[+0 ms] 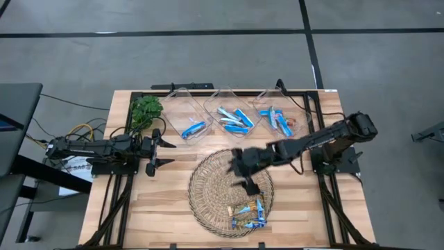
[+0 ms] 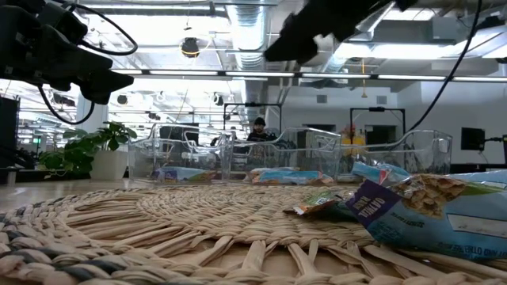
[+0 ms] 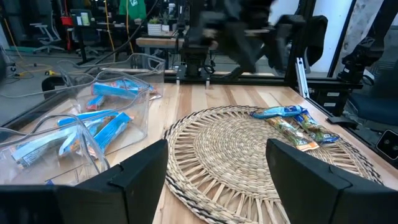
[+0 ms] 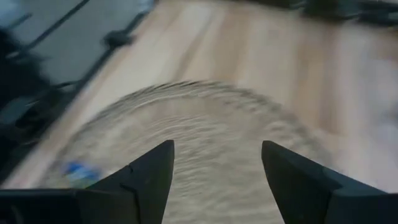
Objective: Pick and place Granola Bars by type
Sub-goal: Put the yellow granola bar into the middle transparent bin
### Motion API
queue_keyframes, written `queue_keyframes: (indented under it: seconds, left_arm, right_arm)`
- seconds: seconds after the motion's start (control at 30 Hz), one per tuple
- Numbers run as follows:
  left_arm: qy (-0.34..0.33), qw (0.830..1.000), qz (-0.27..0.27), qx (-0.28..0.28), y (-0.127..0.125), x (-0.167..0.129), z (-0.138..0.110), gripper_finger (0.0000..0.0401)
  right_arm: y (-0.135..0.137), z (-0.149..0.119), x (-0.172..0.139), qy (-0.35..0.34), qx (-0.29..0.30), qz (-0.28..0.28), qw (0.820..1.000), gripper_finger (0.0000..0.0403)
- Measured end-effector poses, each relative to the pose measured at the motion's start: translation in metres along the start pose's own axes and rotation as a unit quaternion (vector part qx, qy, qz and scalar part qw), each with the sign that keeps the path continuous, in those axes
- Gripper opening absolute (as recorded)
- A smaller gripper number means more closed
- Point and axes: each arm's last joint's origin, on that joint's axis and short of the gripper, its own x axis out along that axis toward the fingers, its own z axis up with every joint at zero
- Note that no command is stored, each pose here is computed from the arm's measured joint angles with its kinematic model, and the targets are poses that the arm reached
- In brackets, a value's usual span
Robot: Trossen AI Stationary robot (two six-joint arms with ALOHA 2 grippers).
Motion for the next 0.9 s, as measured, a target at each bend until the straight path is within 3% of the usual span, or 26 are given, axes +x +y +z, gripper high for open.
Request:
queue_keyframes:
  seconds: [0.43,0.6,0.73,0.9]
  left_arm:
    - [0.0,1.0,0.0,0.0,0.0,0.0,0.0,0.0265]
    - [0.0,1.0,0.0,0.0,0.0,0.0,0.0,0.0265]
    - [0.0,1.0,0.0,0.0,0.0,0.0,0.0,0.0265]
    - [0.001,1.0,0.0,0.0,0.0,0.0,0.0,0.0265]
  right_arm:
    - [0.071,-0.019,0.0,0.127,0.1,0.074,0.984,0.0235]
    - [0.081,-0.026,-0.001,0.166,0.121,0.06,0.977,0.0235]
    - [0.087,-0.041,0.013,0.206,0.118,0.026,0.971,0.0235]
    - [0.092,-0.051,0.032,0.231,0.111,0.025,0.966,0.0235]
